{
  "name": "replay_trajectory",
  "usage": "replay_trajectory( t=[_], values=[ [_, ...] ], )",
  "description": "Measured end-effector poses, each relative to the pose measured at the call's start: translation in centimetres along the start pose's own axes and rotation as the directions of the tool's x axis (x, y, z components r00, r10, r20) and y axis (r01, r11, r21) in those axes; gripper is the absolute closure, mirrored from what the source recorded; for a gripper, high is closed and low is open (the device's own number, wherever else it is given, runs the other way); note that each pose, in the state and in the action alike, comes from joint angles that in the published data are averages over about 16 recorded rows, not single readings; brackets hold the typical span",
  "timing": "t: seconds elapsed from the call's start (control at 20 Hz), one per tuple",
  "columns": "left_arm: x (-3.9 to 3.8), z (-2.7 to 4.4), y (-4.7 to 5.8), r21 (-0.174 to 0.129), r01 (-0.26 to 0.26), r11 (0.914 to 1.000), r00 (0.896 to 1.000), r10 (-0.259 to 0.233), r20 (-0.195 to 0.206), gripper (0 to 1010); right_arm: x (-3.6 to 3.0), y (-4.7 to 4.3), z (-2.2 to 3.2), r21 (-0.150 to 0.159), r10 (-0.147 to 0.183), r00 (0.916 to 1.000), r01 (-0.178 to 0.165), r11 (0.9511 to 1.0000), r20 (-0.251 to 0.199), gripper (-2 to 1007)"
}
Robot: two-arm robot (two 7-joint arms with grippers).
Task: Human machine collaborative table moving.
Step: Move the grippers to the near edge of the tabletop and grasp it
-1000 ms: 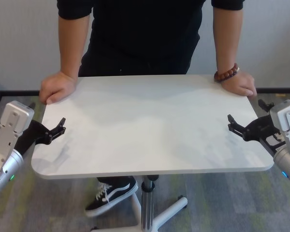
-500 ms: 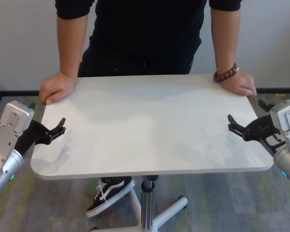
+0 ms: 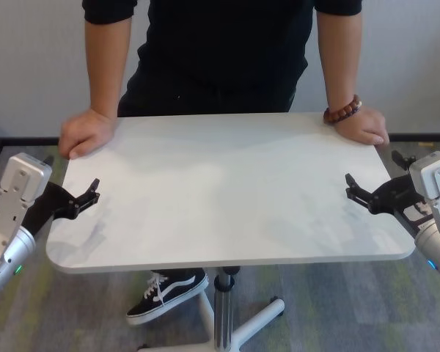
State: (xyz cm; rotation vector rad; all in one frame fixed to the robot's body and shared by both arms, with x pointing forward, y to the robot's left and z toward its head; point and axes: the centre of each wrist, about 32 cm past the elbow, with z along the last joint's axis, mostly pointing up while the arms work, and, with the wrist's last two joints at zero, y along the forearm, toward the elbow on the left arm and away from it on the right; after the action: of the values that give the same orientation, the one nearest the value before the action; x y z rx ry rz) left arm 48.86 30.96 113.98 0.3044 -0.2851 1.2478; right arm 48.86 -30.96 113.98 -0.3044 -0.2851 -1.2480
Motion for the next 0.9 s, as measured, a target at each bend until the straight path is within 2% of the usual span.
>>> replay_trajectory(
  t=[0.9],
  values=[
    [0.00,0.00,0.00,0.000,0.000,1.0000,1.000,0.000,0.000,10,0.00,0.00,0.00,0.000,0.000,1.0000,0.000,1.0000,0.000,4]
  ],
)
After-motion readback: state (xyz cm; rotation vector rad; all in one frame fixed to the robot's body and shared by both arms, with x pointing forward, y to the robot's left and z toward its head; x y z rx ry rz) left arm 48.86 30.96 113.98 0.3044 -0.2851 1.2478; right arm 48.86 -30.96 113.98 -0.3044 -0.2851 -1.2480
